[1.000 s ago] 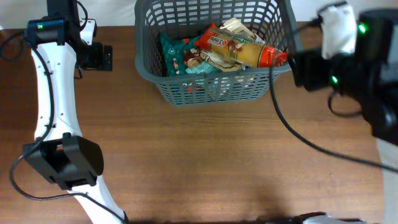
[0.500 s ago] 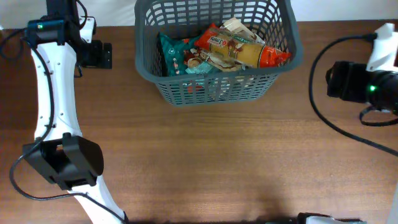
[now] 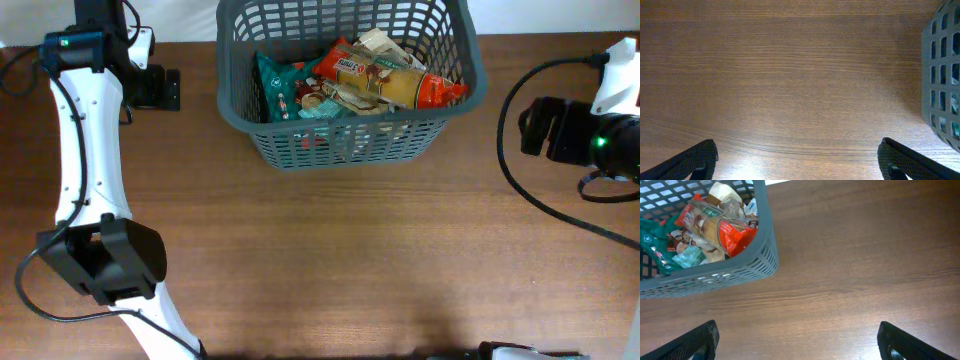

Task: Pack container

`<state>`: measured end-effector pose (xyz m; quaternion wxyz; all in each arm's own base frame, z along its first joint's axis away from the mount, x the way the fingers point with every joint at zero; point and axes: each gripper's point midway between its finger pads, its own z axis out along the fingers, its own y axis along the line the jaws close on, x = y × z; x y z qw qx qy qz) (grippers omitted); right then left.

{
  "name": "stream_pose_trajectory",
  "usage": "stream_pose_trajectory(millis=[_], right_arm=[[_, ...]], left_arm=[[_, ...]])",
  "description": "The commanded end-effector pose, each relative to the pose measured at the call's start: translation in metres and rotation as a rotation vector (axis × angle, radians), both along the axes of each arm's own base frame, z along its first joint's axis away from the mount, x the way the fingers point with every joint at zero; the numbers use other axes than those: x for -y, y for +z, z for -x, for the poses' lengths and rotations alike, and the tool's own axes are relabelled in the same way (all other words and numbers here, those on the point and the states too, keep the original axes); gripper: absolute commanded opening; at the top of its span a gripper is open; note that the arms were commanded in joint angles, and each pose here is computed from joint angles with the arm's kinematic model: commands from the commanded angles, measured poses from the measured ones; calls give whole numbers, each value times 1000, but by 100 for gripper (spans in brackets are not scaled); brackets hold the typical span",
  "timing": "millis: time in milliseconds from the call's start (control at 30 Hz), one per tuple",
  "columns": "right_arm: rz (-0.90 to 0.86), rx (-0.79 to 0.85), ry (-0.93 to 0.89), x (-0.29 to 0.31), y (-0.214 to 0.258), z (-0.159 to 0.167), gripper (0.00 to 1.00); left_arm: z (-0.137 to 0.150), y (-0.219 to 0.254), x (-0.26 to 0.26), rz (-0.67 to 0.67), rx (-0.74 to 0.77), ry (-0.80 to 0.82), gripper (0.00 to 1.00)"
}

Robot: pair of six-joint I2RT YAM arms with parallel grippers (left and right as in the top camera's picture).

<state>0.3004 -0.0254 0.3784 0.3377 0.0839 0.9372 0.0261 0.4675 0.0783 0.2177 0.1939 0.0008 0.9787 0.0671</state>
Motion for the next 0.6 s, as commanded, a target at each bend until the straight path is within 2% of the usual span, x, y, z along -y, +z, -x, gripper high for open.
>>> stream_pose_trajectory(millis=[0, 567], right_arm=[[-12, 7, -6, 0, 2, 1, 99], [20, 4, -33, 7, 2, 2, 99]], left_arm=[[-2, -2, 2, 20, 0, 2, 99], [-2, -2, 2, 20, 0, 2, 99]])
